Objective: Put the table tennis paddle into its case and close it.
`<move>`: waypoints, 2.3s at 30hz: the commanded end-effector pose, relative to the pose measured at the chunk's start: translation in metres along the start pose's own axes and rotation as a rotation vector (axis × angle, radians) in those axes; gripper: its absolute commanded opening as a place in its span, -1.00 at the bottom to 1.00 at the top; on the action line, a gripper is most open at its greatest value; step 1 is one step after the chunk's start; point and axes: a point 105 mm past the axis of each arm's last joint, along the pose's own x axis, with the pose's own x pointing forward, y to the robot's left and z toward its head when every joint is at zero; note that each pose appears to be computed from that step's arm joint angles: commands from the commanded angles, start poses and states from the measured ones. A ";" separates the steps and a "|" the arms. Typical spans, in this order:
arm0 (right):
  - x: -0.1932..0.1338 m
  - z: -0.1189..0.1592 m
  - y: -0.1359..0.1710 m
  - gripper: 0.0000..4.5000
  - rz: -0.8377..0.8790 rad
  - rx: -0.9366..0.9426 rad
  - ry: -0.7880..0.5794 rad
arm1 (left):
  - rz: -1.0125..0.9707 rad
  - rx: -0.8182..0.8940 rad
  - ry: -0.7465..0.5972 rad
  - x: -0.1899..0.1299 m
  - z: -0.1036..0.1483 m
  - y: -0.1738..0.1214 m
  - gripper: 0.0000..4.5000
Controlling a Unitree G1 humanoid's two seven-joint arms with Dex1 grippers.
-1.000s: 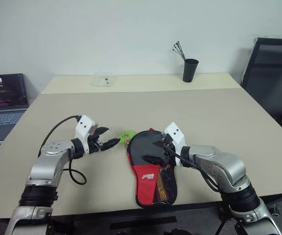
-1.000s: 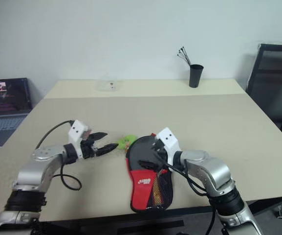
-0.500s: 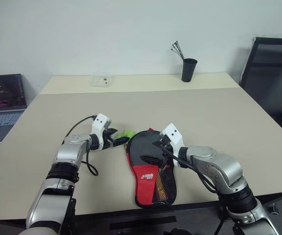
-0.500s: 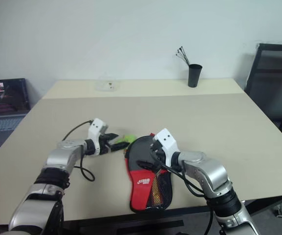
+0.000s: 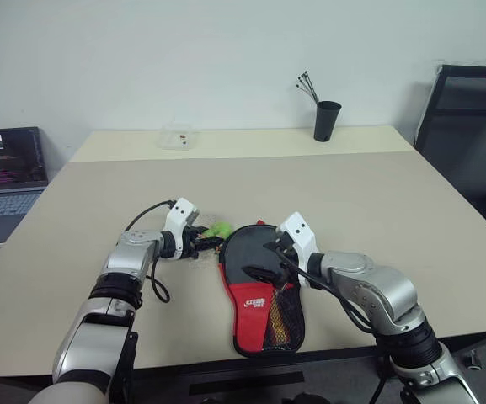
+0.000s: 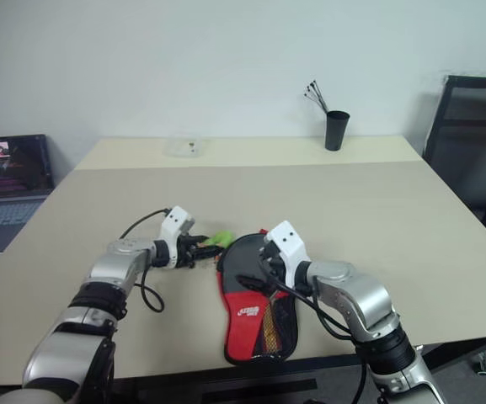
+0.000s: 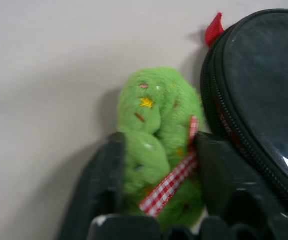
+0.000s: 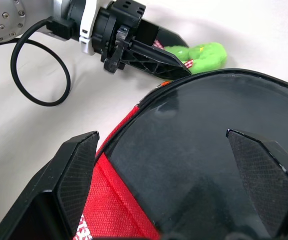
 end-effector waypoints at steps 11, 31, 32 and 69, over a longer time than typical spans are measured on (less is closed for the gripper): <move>0.025 -0.011 0.014 1.00 0.045 0.012 0.025 | -0.043 0.137 -0.108 -0.025 0.037 -0.007 -0.97; 0.021 -0.068 -0.006 1.00 -0.051 -0.057 0.209 | -0.025 0.331 0.005 0.005 0.041 0.001 -0.97; 0.020 -0.069 -0.005 1.00 -0.048 -0.046 0.213 | -0.026 0.332 0.012 0.008 0.040 0.002 -0.97; 0.022 -0.120 0.015 1.00 -0.016 0.134 0.328 | 0.006 1.197 -0.264 0.130 0.166 -0.157 -0.97</move>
